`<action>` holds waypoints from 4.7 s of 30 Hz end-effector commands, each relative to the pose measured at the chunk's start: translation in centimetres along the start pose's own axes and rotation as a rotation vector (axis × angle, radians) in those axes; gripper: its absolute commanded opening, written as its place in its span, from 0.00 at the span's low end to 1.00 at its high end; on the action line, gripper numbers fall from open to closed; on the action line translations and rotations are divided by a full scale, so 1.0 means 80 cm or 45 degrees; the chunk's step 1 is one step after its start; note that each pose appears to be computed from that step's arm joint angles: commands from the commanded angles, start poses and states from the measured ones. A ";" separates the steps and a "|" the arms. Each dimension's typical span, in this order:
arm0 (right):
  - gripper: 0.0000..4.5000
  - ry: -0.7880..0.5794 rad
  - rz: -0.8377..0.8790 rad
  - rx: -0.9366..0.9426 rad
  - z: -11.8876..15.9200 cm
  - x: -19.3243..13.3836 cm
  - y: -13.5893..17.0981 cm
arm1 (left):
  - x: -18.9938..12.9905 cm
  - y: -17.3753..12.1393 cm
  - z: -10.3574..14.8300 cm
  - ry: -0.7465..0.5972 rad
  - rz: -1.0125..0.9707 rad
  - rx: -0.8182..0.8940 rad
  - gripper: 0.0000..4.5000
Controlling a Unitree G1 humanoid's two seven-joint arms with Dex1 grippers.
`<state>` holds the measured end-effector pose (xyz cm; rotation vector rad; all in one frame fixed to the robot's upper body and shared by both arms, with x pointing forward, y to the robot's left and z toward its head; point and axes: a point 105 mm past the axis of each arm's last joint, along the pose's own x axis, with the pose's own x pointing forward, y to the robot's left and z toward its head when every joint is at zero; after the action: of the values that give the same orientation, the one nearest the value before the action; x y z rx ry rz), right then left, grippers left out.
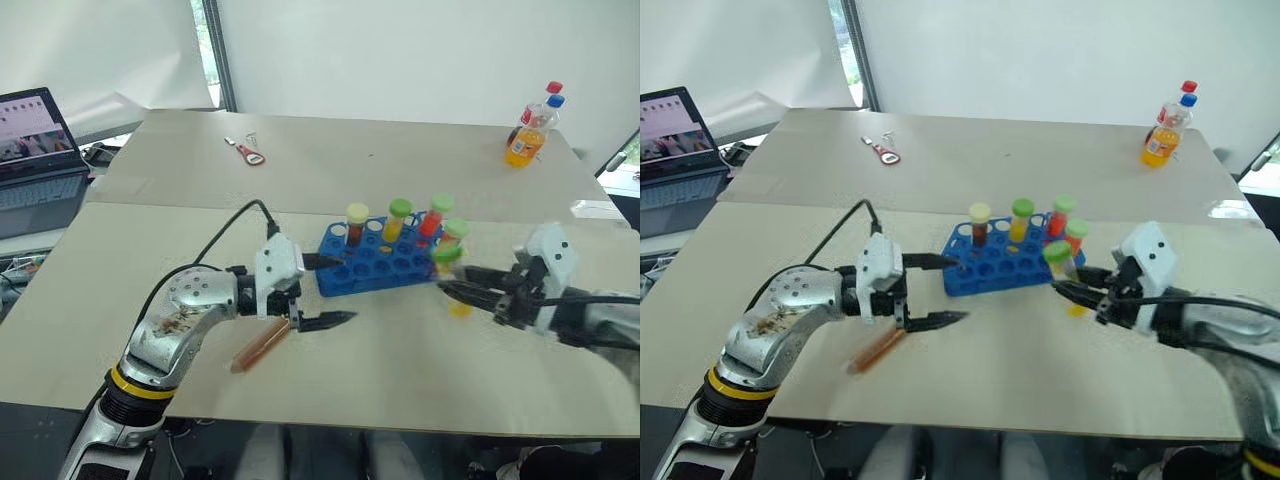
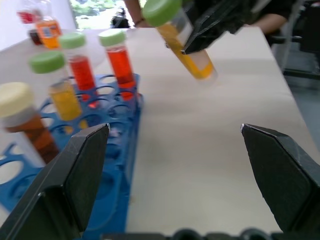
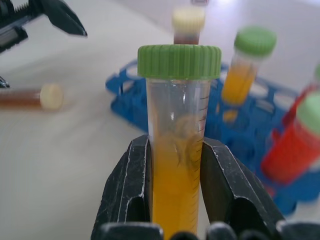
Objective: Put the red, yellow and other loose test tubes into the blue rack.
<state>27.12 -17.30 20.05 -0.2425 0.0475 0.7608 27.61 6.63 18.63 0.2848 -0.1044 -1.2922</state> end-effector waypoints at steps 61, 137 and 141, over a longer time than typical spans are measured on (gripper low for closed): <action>0.20 -0.422 -0.595 0.019 -0.047 0.085 -0.007 | -0.012 0.006 0.024 -0.011 -0.011 -0.008 1.00; 0.88 0.115 0.263 -0.154 -0.010 -0.033 0.076 | 0.034 0.064 0.044 -0.093 0.166 -0.174 0.19; 0.88 0.115 0.216 -0.133 -0.014 -0.032 0.083 | 0.064 0.053 0.043 -0.238 0.157 -0.136 0.19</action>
<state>21.07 -15.10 17.26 -0.3561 0.1586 0.9405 32.16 2.70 21.84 0.0504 -0.1215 -1.2069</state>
